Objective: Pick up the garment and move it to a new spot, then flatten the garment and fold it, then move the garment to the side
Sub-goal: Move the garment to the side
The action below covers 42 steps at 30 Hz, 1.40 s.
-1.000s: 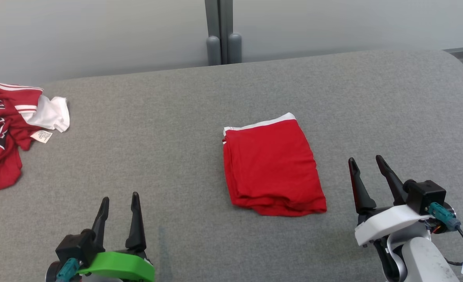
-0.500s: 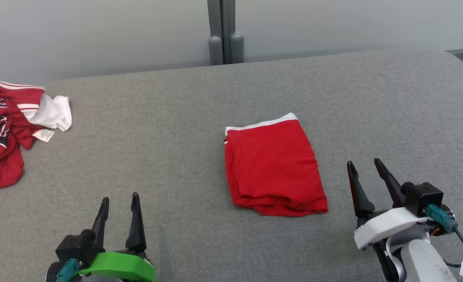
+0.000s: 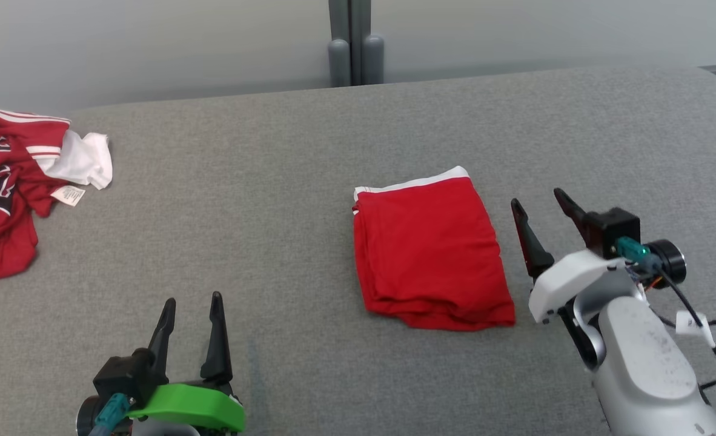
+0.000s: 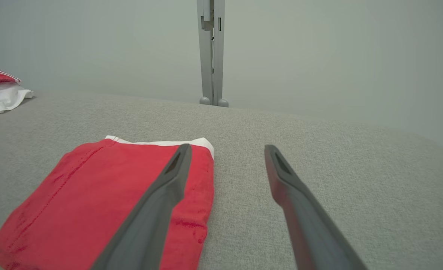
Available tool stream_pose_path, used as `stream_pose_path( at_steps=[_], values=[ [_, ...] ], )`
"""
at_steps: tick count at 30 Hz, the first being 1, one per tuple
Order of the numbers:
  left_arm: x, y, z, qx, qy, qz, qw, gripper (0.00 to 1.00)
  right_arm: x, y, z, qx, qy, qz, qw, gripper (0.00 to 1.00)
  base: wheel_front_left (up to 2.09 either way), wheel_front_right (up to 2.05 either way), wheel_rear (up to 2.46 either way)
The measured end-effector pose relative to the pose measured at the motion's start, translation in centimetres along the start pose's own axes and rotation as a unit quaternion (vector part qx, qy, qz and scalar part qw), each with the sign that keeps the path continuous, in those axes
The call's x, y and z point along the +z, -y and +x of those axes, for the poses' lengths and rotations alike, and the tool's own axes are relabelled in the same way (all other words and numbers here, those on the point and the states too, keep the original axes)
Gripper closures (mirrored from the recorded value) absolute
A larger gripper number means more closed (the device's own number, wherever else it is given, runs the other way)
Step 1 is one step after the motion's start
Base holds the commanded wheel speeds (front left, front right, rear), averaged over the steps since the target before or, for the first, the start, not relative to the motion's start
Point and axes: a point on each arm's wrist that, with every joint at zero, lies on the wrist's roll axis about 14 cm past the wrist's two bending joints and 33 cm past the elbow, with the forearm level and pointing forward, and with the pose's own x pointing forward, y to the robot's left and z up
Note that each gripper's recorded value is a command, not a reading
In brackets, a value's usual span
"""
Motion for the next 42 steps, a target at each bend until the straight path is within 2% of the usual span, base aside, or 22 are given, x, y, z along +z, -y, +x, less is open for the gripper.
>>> stream_pose_path(
  at_steps=[3, 6, 14, 23, 26, 27, 28, 29, 31, 32, 33, 39, 42],
  values=[
    [-0.1, -0.3, 0.0, 0.004, -0.001, 0.001, 1.000, 0.00, -0.1, -0.2, 1.7, 0.006, -0.032, -0.013, 0.999, 0.00, 0.00, 0.00, 0.00],
    [-0.2, -0.7, -0.1, 0.010, -0.002, 0.001, 1.000, 0.00, -1.9, -0.6, 2.8, 0.015, -0.096, -0.018, 0.995, 0.00, 0.00, 0.00, 0.00],
    [-0.3, -2.4, -0.3, 0.035, -0.005, 0.001, 0.999, 0.00, -7.1, -1.6, 3.6, 0.043, -0.243, -0.005, 0.969, 0.00, 0.00, 0.00, 0.00],
    [-0.8, -3.5, -0.2, 0.052, -0.014, 0.001, 0.999, 0.00, -11.0, -3.4, 3.5, 0.074, -0.326, 0.008, 0.942, 0.00, 0.00, 0.00, 0.00],
    [-1.2, -3.7, -0.2, 0.055, -0.020, 0.001, 0.998, 0.00, -11.4, -3.9, 3.9, 0.083, -0.332, 0.014, 0.940, 0.00, 0.00, 0.00, 0.00],
    [-1.4, -3.7, -0.2, 0.055, -0.022, 0.001, 0.998, 0.00, -11.6, -4.2, 4.0, 0.086, -0.334, 0.017, 0.938, 0.20, 0.00, 0.00, 0.00],
    [-1.5, -3.8, -0.1, 0.055, -0.024, 0.001, 0.998, 0.00, -11.8, -4.4, 4.0, 0.088, -0.337, 0.021, 0.937, 0.51, 0.00, 0.00, 0.00],
    [-1.6, -3.8, -0.1, 0.055, -0.025, 0.001, 0.998, 0.00, -11.9, -4.5, 4.1, 0.090, -0.338, 0.023, 0.937, 0.63, 0.00, 0.00, 0.00],
    [-1.6, -3.8, 0.2, 0.054, -0.026, 0.003, 0.998, 0.00, -12.0, -4.7, 4.3, 0.094, -0.338, 0.023, 0.936, 0.81, 0.00, 0.00, 0.00],
    [-1.7, -3.7, 0.4, 0.053, -0.026, 0.004, 0.998, 0.00, -12.0, -4.8, 4.4, 0.097, -0.334, 0.022, 0.937, 0.95, 0.00, 0.00, 0.00],
    [-1.7, -3.7, 0.5, 0.052, -0.027, 0.005, 0.998, 0.00, -12.0, -4.9, 4.5, 0.098, -0.330, 0.022, 0.939, 1.00, 0.00, 0.00, 0.00],
    [-2.1, -2.8, 1.4, 0.033, -0.031, 0.010, 0.999, 0.00, -11.2, -4.3, 5.1, 0.097, -0.301, 0.012, 0.949, 1.00, 0.00, 0.00, 0.00],
    [-2.1, -2.0, 2.1, 0.019, -0.029, 0.012, 0.999, 0.00, -10.5, -2.3, 5.2, 0.080, -0.289, 0.000, 0.954, 1.00, 0.00, 0.00, 0.00]
  ],
)
